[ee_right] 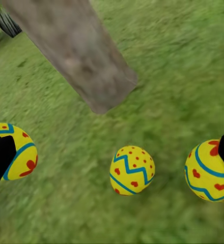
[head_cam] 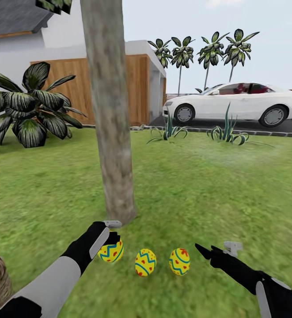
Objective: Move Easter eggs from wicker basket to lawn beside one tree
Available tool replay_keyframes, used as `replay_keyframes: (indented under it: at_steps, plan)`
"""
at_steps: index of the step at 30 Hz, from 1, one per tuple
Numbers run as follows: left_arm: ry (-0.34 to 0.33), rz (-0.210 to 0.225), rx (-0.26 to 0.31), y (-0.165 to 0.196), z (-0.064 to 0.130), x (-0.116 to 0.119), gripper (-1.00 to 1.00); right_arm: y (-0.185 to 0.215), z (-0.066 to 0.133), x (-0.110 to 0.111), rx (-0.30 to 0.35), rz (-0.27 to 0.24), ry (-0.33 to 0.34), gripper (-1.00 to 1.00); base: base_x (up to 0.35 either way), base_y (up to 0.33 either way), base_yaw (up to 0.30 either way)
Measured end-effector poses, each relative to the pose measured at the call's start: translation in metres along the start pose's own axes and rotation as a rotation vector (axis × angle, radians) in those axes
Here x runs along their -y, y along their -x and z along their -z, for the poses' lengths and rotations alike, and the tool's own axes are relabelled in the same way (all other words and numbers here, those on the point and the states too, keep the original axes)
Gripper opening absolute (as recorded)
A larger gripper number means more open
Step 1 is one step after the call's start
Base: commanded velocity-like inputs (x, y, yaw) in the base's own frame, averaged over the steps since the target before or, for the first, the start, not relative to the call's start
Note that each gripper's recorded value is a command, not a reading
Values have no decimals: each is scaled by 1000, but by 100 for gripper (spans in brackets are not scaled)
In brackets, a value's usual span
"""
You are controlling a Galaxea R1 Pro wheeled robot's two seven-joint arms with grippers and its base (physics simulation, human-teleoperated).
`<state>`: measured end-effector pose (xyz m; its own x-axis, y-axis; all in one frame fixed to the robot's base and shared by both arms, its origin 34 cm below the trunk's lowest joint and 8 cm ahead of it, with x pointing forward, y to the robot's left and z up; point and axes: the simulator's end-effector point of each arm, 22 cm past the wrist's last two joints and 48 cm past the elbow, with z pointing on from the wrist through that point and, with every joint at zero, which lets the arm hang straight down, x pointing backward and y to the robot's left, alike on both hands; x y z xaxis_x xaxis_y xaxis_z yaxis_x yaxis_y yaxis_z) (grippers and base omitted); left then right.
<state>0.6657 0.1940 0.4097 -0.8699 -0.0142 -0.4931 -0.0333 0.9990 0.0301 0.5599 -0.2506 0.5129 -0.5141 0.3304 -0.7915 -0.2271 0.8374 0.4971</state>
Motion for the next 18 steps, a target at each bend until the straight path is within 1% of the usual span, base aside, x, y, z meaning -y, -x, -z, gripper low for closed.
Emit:
replay_keyframes:
  at_steps: [6, 18]
  plan:
    - [0, 5, -1, 0, 0, -1, -100, 0, 0, 0, 0, 0, 0, 100, 217, -28, 0]
    - [-2, 8, -1, 0, 0, -1, -100, 0, 0, 1, 0, 0, -2, 100, 14, -1, 0]
